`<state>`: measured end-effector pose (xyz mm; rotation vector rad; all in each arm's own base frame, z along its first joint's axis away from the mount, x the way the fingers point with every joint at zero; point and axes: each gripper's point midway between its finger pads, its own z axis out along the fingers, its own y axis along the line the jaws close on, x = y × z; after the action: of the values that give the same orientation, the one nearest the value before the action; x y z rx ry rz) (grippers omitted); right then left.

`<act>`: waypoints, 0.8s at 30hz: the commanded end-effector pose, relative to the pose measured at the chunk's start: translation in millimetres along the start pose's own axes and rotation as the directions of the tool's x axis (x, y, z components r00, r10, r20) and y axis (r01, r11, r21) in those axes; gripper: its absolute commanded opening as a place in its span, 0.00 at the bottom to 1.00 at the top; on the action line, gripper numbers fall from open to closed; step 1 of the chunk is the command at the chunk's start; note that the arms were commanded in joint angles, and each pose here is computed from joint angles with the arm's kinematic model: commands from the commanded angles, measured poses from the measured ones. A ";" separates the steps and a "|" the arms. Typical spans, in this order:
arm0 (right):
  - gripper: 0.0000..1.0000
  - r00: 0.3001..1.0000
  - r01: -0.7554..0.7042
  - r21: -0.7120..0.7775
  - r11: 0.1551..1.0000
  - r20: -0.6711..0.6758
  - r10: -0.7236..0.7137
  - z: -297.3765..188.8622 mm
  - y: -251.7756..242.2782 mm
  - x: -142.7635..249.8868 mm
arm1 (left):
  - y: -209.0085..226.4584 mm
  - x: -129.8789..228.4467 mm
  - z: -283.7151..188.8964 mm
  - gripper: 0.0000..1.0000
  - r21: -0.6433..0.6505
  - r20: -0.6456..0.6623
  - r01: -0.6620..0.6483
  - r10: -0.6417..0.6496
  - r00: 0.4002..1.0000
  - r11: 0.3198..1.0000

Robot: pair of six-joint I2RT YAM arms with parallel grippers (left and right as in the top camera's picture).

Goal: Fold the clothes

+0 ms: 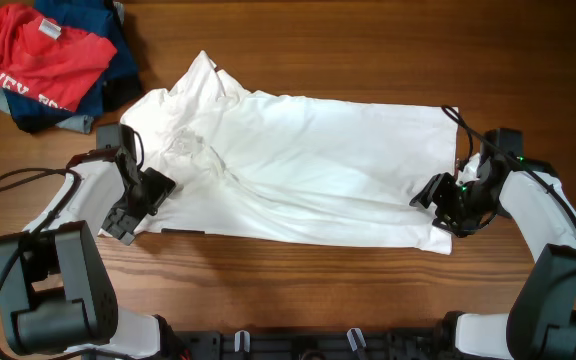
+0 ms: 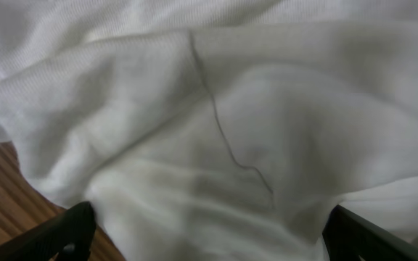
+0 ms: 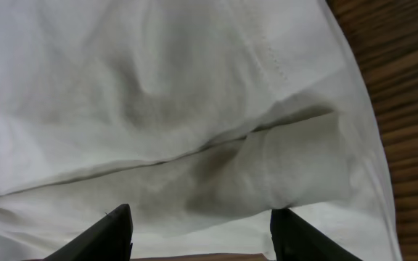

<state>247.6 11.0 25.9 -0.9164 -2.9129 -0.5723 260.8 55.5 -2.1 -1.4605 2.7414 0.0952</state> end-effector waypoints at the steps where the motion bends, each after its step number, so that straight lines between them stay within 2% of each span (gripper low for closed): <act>1: 0.62 1.000 -0.010 -0.045 0.999 -0.022 0.009 3.7 9.0 7.9 | 18.5 -1.1 7.6 1.00 -0.074 0.006 0.005 -0.005 1.000 0.997; 8: 0.62 1.000 0.004 -0.110 0.994 0.004 -0.004 7.9 24.3 2.2 | 18.0 -1.6 7.7 1.00 -0.072 0.007 0.006 -0.005 1.000 0.997; 13: 0.62 0.999 -0.041 -0.109 0.993 -0.003 0.041 8.8 24.0 2.1 | 18.1 -1.5 7.6 1.00 -0.072 0.007 0.006 -0.005 1.000 0.997; 17: 0.63 1.000 -0.001 -0.101 0.995 0.010 0.002 7.3 23.8 -0.3 | 18.0 -1.6 7.7 1.00 -0.072 0.007 0.005 -0.005 1.000 0.997; 20: 0.68 0.995 0.066 -0.072 0.995 0.079 -0.060 -4.4 27.7 -18.8 | 18.0 -1.6 7.7 1.00 -0.072 0.007 0.005 -0.005 1.000 0.997; 24: 0.68 0.997 0.062 -0.067 0.996 0.050 -0.058 -27.5 38.8 -17.9 | 18.3 -1.3 7.6 1.00 -0.073 0.006 0.005 -0.005 1.000 0.997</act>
<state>264.8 25.3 35.7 -0.9207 -2.9262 -0.6798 260.3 56.1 -2.0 -1.4641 2.7407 0.0964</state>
